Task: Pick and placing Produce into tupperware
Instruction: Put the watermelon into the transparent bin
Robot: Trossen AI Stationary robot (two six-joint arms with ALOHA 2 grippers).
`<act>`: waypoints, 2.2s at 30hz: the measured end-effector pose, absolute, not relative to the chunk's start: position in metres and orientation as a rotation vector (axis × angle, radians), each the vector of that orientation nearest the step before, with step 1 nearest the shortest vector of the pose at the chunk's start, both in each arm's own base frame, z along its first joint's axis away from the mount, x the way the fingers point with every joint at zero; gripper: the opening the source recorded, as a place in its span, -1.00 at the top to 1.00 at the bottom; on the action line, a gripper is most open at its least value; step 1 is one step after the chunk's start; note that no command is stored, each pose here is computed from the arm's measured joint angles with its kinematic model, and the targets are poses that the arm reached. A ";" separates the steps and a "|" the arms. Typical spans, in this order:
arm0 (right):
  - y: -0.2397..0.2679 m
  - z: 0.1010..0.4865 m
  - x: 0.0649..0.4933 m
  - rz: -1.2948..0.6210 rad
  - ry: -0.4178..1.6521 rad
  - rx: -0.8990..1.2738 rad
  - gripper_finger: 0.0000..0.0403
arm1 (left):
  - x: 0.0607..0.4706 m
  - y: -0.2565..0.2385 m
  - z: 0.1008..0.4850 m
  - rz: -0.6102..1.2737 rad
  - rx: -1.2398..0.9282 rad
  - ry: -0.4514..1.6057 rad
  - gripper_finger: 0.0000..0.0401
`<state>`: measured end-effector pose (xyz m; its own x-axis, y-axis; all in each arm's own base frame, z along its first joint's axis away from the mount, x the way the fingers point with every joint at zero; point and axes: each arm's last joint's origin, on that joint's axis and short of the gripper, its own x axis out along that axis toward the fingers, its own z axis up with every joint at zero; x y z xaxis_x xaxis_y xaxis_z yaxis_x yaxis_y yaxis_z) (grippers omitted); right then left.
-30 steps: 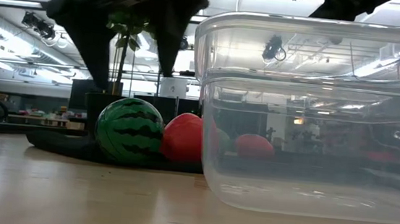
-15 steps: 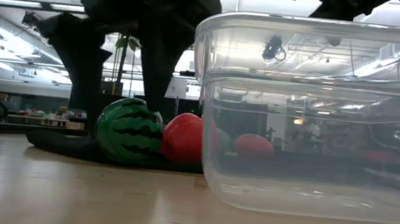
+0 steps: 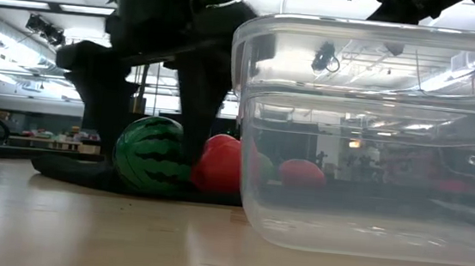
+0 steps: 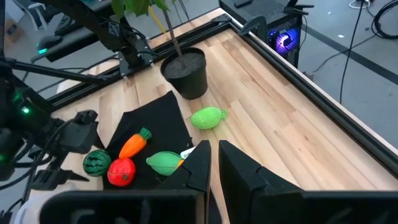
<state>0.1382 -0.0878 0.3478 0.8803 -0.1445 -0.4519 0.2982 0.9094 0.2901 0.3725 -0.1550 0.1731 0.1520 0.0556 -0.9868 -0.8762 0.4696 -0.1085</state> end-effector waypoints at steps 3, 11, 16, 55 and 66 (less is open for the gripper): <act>-0.088 0.348 0.138 -0.236 0.438 0.363 0.81 | 0.373 -0.155 0.174 0.792 -0.854 1.232 -0.99; -0.088 0.348 0.138 -0.236 0.437 0.362 0.81 | 0.373 -0.155 0.174 0.792 -0.853 1.232 -0.93; -0.088 0.348 0.138 -0.236 0.438 0.362 0.81 | 0.373 -0.155 0.174 0.792 -0.853 1.232 -0.89; -0.088 0.348 0.138 -0.236 0.437 0.362 0.81 | 0.373 -0.154 0.174 0.792 -0.853 1.232 -0.69; -0.088 0.348 0.138 -0.236 0.437 0.362 0.81 | 0.373 -0.155 0.175 0.790 -0.853 1.230 -0.49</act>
<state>0.1382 -0.0878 0.3479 0.8805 -0.1448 -0.4514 0.2979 0.9097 0.2894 0.3731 -0.1547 0.1751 0.1630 0.0522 -0.9852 -0.8742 0.4706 -0.1197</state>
